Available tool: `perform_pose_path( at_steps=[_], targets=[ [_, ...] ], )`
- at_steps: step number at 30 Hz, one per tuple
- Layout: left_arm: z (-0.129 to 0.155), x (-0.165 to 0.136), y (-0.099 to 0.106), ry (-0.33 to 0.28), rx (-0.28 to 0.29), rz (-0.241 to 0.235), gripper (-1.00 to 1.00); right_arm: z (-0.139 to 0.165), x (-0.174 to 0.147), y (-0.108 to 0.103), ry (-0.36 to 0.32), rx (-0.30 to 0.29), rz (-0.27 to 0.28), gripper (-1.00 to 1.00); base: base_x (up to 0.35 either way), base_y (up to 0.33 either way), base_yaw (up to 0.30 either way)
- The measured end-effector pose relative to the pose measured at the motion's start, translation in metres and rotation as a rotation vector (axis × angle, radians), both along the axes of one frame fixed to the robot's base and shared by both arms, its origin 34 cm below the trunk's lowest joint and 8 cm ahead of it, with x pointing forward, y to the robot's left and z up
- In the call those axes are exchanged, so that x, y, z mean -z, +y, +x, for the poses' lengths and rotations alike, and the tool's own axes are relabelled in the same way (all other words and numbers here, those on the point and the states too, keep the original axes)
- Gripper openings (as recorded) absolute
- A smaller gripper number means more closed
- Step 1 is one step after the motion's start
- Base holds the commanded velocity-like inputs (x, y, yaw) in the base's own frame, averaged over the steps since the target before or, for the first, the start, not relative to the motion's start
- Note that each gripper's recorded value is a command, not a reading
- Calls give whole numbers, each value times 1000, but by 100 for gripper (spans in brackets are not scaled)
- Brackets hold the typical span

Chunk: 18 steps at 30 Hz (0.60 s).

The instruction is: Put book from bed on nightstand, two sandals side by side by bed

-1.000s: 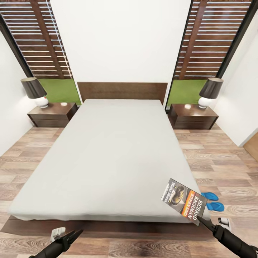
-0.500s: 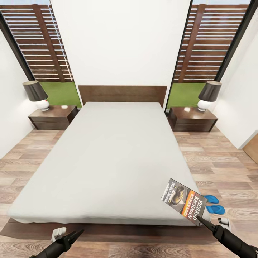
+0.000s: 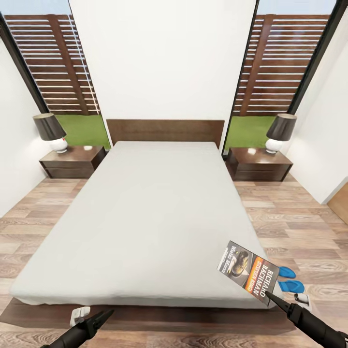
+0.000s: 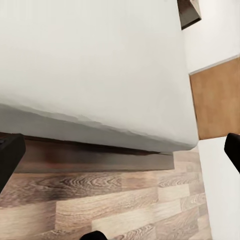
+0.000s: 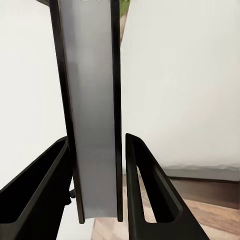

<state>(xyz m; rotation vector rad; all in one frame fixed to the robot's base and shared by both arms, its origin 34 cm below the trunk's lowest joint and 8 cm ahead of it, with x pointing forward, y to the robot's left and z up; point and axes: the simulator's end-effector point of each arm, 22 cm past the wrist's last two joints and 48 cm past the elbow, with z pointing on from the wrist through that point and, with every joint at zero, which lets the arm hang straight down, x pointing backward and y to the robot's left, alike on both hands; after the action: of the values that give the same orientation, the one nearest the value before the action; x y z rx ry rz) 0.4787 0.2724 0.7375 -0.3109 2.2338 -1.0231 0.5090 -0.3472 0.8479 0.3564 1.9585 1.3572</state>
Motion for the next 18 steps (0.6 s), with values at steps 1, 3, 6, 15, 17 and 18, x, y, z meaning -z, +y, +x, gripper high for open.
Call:
perform_pose_path(
  at_steps=[1,3,6,15,17,18],
  targets=[
    [0,0,0,-1,0,0,100,0,-1,0,-2,0,0,-100,0,0,0],
    [1,-1,-1,-4,-1,-1,100,1,-2,0,-5,0,0,-100,0,0,0],
    [3,-3,-2,-8,-1,-2,100,1,-4,0,-10,0,0,-100,0,0,0],
    [6,-8,-2,-23,-1,-2,100,3,-10,0,-24,0,0,-100,0,0,0],
    [7,-10,-2,-26,-1,-2,100,4,-11,0,-28,0,0,-100,0,0,0],
    [8,-10,-2,-28,-1,-2,100,4,-12,0,-29,0,0,-100,0,0,0]
  ],
)
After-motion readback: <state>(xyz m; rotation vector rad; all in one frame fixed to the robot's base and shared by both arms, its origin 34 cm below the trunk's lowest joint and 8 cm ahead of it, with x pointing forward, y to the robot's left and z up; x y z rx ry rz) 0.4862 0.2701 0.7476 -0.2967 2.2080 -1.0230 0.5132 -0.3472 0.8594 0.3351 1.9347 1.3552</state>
